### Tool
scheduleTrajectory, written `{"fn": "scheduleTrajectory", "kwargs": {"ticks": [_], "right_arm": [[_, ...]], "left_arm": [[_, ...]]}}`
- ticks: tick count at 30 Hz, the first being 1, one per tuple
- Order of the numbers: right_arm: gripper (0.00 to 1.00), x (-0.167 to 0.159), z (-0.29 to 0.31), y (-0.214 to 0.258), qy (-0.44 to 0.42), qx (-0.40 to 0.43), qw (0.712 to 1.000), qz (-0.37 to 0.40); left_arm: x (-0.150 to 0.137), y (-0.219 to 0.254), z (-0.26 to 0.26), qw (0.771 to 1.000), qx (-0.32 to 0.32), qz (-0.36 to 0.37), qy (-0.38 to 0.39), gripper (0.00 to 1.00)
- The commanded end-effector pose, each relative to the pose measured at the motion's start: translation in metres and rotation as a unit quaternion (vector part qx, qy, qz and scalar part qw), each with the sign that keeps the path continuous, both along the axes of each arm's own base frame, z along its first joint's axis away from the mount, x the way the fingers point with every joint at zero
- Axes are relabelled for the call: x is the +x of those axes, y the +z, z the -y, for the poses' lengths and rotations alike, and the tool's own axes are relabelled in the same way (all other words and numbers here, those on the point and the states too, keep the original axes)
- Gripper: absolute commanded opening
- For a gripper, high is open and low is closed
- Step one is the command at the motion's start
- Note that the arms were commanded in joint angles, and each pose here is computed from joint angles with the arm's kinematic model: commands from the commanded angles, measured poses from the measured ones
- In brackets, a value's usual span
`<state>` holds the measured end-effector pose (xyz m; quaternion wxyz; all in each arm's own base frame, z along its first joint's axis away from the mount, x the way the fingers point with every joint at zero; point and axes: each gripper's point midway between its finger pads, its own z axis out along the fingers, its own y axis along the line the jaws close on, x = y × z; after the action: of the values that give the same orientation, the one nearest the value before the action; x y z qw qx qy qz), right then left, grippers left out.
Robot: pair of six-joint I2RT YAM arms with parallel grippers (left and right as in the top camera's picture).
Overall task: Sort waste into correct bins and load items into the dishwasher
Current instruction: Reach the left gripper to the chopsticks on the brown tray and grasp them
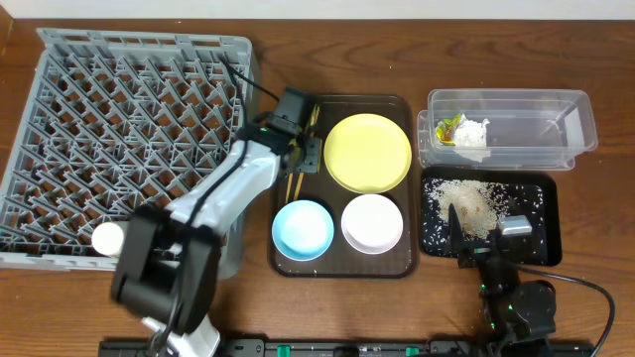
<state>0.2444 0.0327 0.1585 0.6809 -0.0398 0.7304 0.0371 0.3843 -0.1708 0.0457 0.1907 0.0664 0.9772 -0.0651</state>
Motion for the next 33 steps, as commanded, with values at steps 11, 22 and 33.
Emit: {"fn": "scheduleTrajectory", "kwargs": {"ticks": [11, 22, 33], "right_arm": [[0.99, 0.000, 0.002, -0.001, -0.004, -0.005, 1.000, 0.000], [0.99, 0.000, 0.002, -0.001, -0.004, -0.005, 1.000, 0.000], [0.99, 0.000, 0.002, -0.001, -0.004, -0.005, 1.000, 0.000]], "left_arm": [[0.000, -0.064, -0.004, 0.998, 0.034, -0.049, 0.006, 0.33], [-0.001, -0.045, -0.004, 0.999, 0.031, -0.043, 0.005, 0.52], [0.009, 0.005, 0.006, 0.999, 0.016, 0.017, -0.027, 0.40]]}}
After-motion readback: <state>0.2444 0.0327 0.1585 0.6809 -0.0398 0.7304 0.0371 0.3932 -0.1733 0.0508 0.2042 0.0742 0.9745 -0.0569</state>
